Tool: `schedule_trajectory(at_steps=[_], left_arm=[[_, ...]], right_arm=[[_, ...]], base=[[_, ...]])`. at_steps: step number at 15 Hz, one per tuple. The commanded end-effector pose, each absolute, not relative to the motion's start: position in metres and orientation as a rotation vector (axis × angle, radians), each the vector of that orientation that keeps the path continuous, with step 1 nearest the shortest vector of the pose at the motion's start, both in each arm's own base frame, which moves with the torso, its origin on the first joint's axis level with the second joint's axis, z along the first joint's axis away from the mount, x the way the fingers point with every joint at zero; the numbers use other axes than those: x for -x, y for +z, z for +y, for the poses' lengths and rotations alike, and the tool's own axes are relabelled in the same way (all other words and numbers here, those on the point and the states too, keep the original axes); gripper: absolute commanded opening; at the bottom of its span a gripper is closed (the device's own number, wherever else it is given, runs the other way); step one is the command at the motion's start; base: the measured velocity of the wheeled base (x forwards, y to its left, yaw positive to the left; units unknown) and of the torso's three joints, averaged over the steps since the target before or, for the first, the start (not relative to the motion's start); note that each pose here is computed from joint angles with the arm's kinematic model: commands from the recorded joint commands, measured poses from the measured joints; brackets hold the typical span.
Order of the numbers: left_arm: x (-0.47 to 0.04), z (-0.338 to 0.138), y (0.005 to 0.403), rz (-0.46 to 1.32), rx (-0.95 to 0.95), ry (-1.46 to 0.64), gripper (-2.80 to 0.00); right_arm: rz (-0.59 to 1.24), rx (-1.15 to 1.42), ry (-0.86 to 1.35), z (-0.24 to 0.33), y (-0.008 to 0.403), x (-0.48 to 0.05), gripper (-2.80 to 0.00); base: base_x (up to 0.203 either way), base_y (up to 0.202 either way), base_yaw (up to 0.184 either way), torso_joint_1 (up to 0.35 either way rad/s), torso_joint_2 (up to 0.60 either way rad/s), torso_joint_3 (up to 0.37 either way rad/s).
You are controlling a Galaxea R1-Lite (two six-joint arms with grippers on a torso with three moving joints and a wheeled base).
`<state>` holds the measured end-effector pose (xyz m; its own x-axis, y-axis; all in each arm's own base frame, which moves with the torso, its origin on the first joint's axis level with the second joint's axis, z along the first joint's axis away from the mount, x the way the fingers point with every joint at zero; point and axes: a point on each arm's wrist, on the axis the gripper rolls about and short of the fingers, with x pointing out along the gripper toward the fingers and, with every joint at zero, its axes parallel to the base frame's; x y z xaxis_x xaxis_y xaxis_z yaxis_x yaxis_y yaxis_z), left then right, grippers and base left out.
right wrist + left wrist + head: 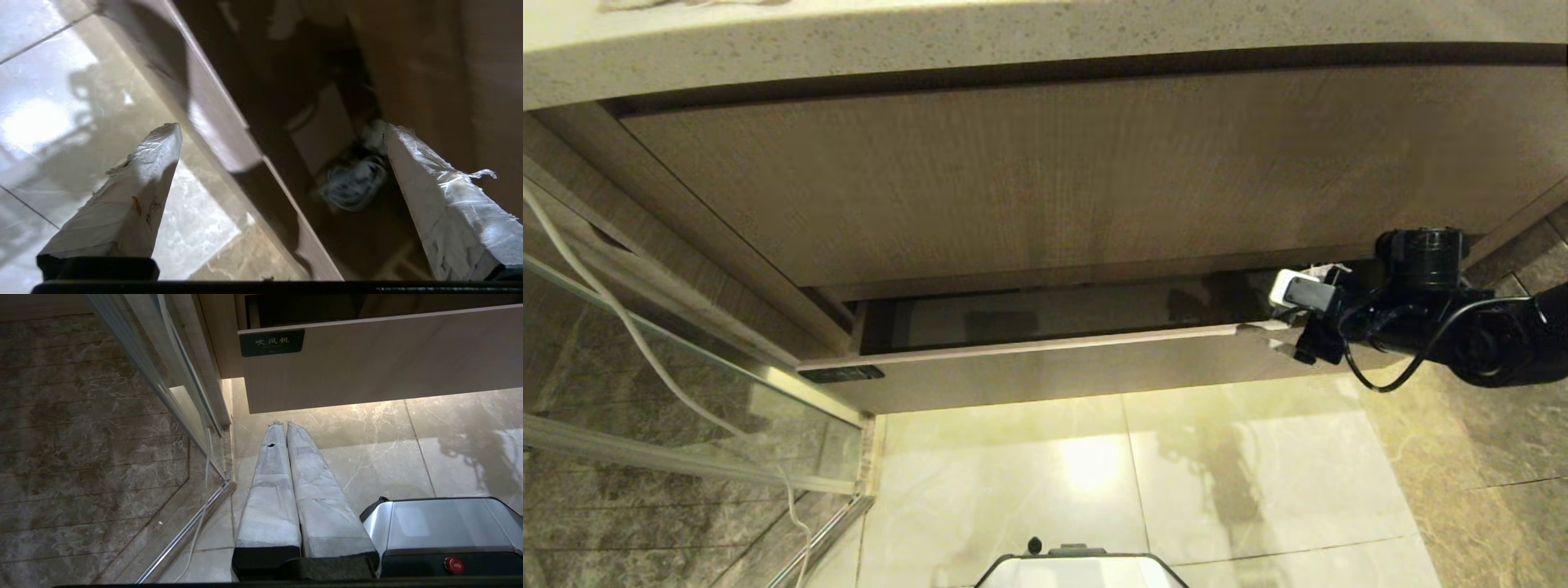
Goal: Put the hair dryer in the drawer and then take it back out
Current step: Pull open the drawer
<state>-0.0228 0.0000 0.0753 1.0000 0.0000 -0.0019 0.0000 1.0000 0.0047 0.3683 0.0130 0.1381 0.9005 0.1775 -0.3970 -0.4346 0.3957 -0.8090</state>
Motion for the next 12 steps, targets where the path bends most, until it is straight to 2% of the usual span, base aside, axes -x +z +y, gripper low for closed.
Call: schedule_trajectory(at_steps=[1, 4, 5, 9, 12], left_arm=[[0.023, 0.0, 0.075, 0.003, -0.005, 0.0, -2.8], [0.023, 0.0, 0.075, 0.003, -0.005, 0.0, -2.8], [0.023, 0.0, 0.075, 0.003, -0.005, 0.0, -2.8], [0.023, 0.0, 0.075, 0.003, -0.005, 0.0, -2.8], [0.023, 0.0, 0.075, 0.003, -0.005, 0.0, -2.8]], right_arm=[[0.22, 1.104, 0.345, 0.012, 0.165, -0.344, 0.0], [0.26, 1.073, 0.301, 0.009, 0.17, -0.33, 0.0], [0.281, 1.057, 0.268, 0.005, 0.177, -0.316, -2.8], [0.428, 1.001, 0.197, -0.005, 0.182, -0.28, -2.8], [0.5, 0.878, -0.065, -0.011, 0.206, -0.235, -2.8]], base=[[0.0, 0.0, 0.0, 0.0, 0.0, 0.0], [0.0, 0.0, 0.0, 0.0, 0.0, 0.0], [0.0, 0.0, 0.0, 0.0, 0.0, 0.0], [0.0, 0.0, 0.0, 0.0, 0.0, 0.0], [0.0, 0.0, 0.0, 0.0, 0.0, 0.0]])
